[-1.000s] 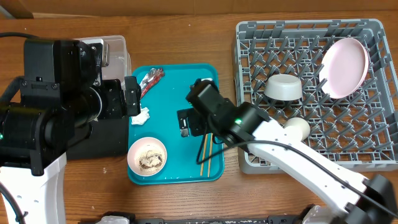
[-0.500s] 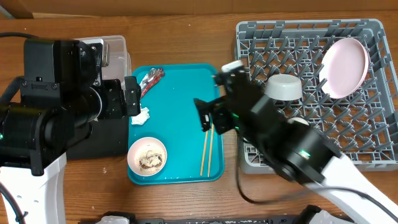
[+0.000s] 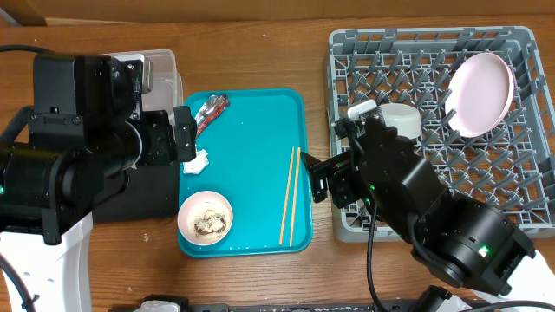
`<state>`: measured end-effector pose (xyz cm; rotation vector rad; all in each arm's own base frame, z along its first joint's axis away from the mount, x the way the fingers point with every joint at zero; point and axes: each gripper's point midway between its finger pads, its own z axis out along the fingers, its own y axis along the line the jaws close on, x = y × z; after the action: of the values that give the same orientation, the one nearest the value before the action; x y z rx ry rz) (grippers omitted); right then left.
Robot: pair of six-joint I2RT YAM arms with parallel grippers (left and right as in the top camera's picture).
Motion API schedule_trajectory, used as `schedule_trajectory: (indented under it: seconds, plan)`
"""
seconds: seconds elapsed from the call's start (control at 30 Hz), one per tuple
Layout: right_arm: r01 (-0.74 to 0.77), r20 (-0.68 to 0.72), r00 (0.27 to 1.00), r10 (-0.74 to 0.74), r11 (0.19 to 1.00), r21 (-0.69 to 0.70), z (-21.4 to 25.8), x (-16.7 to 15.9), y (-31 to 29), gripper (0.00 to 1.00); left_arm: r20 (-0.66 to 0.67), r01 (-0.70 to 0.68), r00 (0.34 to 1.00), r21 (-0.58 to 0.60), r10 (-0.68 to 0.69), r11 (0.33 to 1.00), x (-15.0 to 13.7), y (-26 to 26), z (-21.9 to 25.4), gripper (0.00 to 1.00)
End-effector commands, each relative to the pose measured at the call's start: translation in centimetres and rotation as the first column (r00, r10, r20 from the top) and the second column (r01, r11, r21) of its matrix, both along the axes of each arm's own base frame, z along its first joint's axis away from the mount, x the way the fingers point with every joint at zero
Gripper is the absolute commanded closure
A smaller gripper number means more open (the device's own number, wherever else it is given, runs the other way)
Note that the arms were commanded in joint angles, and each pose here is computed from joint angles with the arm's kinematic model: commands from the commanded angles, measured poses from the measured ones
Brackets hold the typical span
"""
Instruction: Sort waste into correct bins and load items into the dishwasher
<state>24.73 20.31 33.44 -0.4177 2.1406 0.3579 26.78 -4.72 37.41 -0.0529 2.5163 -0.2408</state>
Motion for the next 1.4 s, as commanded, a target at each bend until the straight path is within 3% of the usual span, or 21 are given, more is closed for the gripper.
schedule_trajectory:
  seconds: [0.0,0.23,0.37,0.57,0.83,1.1,1.37]
  plan:
    - [0.134,0.119,0.984,-0.134,0.991,0.008,3.1,0.4,-3.5,0.0,0.002,-0.016,1.0,-0.005,0.016,1.0,0.1,0.1,0.1,0.0]
    - [0.27,0.264,0.919,-0.292,0.956,0.117,7.8,-1.9,-9.6,0.0,0.002,-0.016,1.0,-0.005,0.016,1.0,0.1,0.1,0.1,0.01]
    - [0.326,0.282,0.891,-0.356,0.934,0.148,7.8,-2.6,-12.3,0.0,0.002,-0.016,1.0,-0.005,0.016,1.0,0.1,0.1,0.1,0.0]
    - [0.361,0.25,0.877,-0.41,0.907,0.219,3.1,-0.8,-13.8,0.0,0.002,-0.016,1.0,-0.005,0.016,1.0,0.1,0.1,0.1,0.0]
    - [0.251,0.276,0.895,-0.35,0.908,0.336,-3.6,0.6,-12.9,0.0,0.002,-0.016,1.0,-0.005,0.016,1.0,0.1,0.1,0.1,0.0]
    - [0.207,0.36,0.859,-0.364,0.89,0.407,-10.4,-0.3,-13.4,0.0,0.002,-0.016,1.0,-0.005,0.016,1.0,0.1,0.1,0.1,0.0]
    - [0.172,0.418,0.827,-0.375,0.878,0.447,-12.4,-1.2,-13.8,0.0,0.002,-0.016,1.0,-0.005,0.016,1.0,0.1,0.1,0.1,0.0]
